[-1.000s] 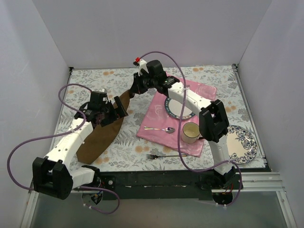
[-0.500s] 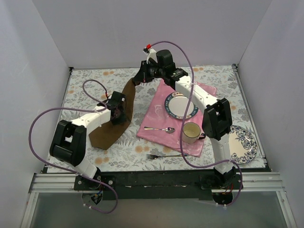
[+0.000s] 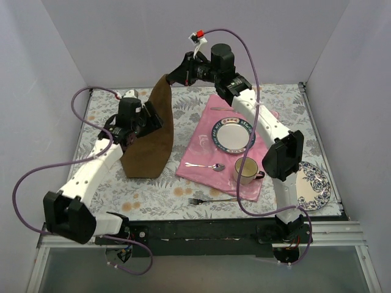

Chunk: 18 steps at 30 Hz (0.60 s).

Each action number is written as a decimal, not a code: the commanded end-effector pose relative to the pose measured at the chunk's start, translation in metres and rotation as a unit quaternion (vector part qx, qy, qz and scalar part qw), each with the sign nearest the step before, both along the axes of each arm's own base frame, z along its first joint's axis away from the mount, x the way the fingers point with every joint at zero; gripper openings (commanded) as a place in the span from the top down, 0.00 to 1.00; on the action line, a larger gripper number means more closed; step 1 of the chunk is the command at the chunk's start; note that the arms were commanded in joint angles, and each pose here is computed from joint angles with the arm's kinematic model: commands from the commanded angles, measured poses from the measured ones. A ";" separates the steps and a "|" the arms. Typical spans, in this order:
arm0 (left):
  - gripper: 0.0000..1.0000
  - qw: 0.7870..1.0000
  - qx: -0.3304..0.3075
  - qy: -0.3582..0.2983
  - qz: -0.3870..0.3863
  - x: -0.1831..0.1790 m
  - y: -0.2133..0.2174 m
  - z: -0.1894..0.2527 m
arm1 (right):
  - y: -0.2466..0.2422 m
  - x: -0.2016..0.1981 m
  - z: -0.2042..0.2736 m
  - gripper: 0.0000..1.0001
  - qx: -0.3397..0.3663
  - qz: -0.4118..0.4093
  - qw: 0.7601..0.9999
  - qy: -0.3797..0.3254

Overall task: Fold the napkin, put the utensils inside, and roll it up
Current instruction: Move the napkin to the centre of the board

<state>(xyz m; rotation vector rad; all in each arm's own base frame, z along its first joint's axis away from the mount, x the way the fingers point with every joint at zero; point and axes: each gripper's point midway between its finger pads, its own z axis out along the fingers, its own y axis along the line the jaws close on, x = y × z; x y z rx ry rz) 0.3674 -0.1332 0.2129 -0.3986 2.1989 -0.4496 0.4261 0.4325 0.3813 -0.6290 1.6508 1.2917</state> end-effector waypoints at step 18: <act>0.02 0.983 0.020 0.014 0.184 -0.053 0.073 0.045 | 0.026 -0.135 -0.125 0.15 -0.100 0.139 0.981 0.094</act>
